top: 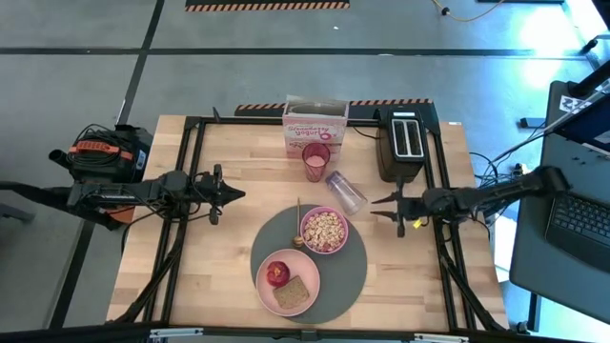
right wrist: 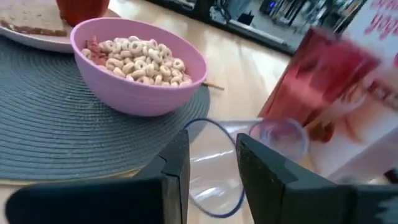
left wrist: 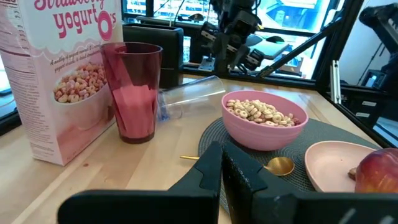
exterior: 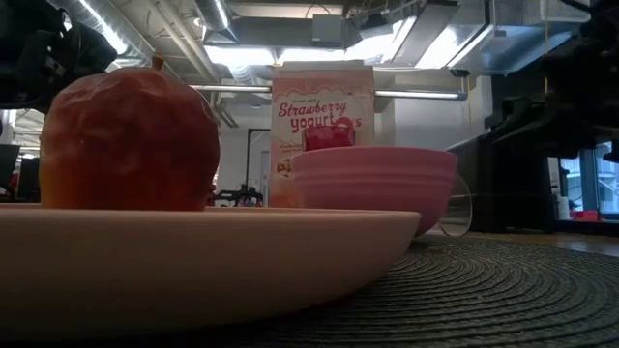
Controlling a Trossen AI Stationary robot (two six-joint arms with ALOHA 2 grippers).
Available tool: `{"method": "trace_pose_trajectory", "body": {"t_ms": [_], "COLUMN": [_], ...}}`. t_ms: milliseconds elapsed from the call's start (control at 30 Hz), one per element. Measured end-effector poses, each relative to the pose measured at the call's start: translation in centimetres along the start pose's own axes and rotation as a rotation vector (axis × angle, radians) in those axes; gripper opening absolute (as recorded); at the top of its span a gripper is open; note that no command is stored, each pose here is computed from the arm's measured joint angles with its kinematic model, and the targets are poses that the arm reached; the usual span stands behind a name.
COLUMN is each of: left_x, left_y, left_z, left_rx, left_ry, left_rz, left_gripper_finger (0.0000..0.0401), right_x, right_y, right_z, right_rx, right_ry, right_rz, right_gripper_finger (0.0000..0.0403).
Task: Arrange a breakfast setting
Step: Move the transparent cup to the right of the pink cup of milk
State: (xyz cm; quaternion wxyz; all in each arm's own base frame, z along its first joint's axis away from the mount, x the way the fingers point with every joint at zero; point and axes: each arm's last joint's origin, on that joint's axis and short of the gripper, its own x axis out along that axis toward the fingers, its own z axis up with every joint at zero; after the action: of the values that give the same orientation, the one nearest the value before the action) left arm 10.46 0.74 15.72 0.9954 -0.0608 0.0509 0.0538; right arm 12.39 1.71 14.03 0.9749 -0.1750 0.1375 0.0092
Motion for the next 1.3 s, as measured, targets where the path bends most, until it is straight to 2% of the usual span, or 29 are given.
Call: {"method": "trace_pose_trajectory", "body": {"t_ms": [133, 367, 567, 800, 1067, 1200, 1300], "left_x": [0.0, 0.0, 0.0, 0.0, 0.0, 0.0, 0.0], "left_y": [0.0, 0.1, 0.1, 0.1, 0.1, 0.1, 0.1], "left_z": [0.0, 0.1, 0.1, 0.1, 0.1, 0.1, 0.1], "left_rx": [0.000, 0.000, -0.001, -0.002, -0.004, -0.004, -0.003], "left_ry": [-0.003, -0.013, -0.013, -0.013, -0.012, -0.012, -0.011], "left_rz": [0.013, 0.047, 0.046, 0.044, 0.040, 0.037, 0.035], "left_gripper_finger": [0.0005, 0.0005, 0.0005, 0.0005, 0.0005, 0.0005, 0.0005], "right_x": [0.6, 3.5, 7.1, 9.7, 9.7, 8.8, 8.0], "right_y": [0.6, 1.1, 2.2, 2.9, 2.4, 2.2, 2.3], "right_z": [1.0, 4.7, 4.4, 4.6, 6.2, 6.7, 7.3], "right_rx": [-0.106, -0.299, -0.421, -0.525, -0.597, -0.637, -0.682], "right_ry": [0.010, 0.143, 0.405, 0.500, 0.531, 0.609, 0.640], "right_rz": [-0.050, -0.062, -0.017, -0.049, -0.074, -0.073, -0.113], "right_gripper_finger": [0.0104, 0.0104, 0.0104, 0.0104, 0.0104, 0.0104, 0.0104]}}
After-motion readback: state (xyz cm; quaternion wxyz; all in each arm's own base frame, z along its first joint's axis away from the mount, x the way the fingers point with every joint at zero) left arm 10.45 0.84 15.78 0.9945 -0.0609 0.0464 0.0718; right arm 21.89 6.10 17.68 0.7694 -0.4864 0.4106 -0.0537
